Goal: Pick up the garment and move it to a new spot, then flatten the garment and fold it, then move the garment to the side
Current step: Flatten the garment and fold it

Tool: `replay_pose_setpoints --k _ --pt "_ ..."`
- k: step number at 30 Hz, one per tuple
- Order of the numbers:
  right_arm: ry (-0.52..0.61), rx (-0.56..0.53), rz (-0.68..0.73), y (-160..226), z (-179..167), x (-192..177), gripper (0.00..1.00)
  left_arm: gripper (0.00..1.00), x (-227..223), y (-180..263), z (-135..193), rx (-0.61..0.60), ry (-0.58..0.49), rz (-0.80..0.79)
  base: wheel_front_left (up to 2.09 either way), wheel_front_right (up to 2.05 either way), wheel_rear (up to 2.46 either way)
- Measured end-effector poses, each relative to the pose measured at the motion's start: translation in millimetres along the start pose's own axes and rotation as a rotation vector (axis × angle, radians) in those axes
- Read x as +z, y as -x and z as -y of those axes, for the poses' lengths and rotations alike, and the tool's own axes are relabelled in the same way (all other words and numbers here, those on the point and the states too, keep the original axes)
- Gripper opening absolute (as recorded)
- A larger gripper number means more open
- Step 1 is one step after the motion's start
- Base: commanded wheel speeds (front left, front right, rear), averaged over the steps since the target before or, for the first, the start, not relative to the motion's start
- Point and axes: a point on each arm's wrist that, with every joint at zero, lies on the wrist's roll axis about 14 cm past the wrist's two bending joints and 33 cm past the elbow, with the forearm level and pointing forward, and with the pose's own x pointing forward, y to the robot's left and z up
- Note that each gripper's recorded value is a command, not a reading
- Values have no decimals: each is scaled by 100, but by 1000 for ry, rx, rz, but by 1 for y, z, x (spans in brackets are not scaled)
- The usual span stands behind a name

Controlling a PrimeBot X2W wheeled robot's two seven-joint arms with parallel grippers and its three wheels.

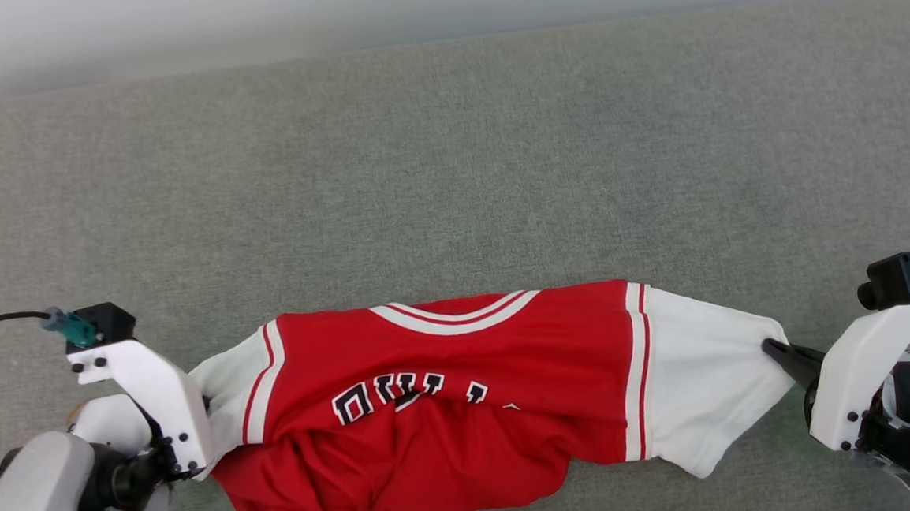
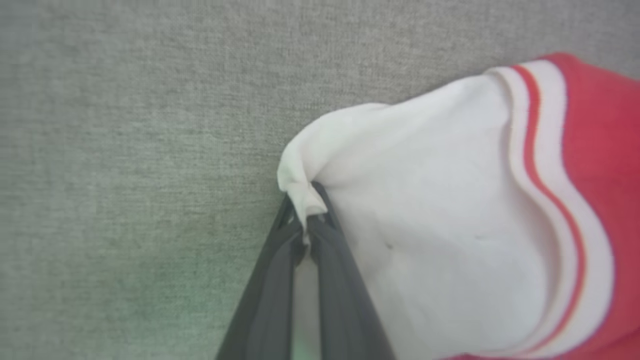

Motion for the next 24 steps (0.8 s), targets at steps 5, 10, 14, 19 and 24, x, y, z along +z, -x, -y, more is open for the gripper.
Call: replay_pose_setpoints --k 5,10,14,19,24 --pt "24 2 19 7 -3 7 0 0 25 18 13 -6 -81 122 0 0 0" --pt "80 -7 75 18 -7 28 0 0 75 54 25 8 -159 323 0 0 0" --pt "113 -9 128 28 -10 48 0 0 109 86 39 17 -215 472 0 0 0" --pt "171 -23 246 46 -14 92 0 0 147 120 48 37 -243 629 0 0 0" --pt "223 -42 370 58 -17 144 0 0 190 141 61 45 -266 763 0 0 0"
